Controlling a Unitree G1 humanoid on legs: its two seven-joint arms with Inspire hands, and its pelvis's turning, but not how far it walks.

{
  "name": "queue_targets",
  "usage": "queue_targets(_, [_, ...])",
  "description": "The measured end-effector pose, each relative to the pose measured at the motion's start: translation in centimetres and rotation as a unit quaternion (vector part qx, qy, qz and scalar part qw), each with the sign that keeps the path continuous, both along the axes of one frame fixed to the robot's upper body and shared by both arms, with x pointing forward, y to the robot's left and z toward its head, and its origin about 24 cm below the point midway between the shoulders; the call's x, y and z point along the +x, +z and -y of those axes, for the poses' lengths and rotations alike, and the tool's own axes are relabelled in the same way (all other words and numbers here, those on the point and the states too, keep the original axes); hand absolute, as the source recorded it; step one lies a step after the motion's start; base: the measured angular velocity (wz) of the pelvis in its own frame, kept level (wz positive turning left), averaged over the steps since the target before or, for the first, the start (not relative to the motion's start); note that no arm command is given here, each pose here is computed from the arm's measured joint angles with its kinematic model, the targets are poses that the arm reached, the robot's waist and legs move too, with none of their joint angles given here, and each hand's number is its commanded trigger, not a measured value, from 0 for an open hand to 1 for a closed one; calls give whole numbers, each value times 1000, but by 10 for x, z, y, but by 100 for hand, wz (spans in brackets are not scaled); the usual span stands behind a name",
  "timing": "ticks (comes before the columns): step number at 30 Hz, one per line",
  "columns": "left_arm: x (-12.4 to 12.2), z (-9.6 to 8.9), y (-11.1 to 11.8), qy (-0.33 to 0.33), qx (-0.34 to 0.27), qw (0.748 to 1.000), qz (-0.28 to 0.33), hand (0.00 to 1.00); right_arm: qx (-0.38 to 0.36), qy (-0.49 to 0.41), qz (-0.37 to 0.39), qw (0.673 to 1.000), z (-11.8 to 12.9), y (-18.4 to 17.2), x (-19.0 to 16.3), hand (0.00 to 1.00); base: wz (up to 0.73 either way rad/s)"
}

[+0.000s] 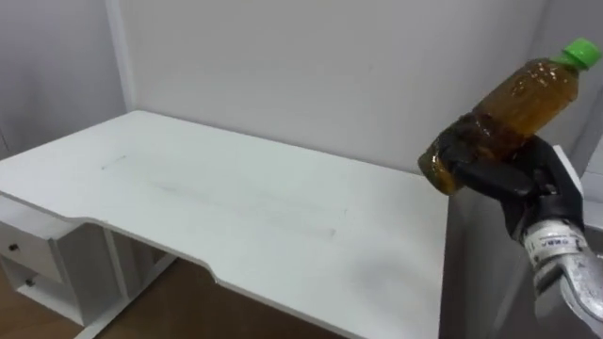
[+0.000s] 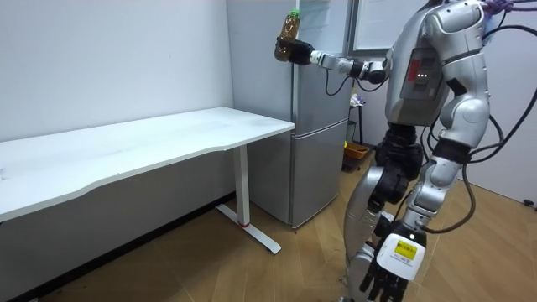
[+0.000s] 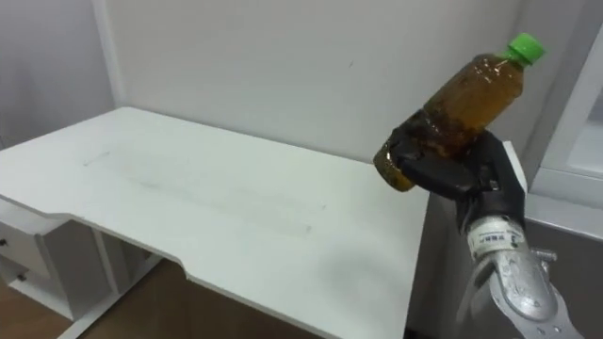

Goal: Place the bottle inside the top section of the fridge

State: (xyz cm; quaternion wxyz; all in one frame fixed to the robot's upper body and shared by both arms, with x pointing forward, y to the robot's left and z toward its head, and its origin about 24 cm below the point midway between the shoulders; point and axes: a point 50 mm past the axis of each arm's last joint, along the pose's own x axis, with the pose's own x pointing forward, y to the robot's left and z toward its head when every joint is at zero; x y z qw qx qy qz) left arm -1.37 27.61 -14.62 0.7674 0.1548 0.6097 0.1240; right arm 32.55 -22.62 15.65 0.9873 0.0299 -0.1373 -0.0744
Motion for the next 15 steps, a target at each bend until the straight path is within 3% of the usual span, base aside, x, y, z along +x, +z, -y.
queue_targets(15, [-2,-10,4,38,7,999,13,0,5,6,129,992,11,53,-38,100,-14])
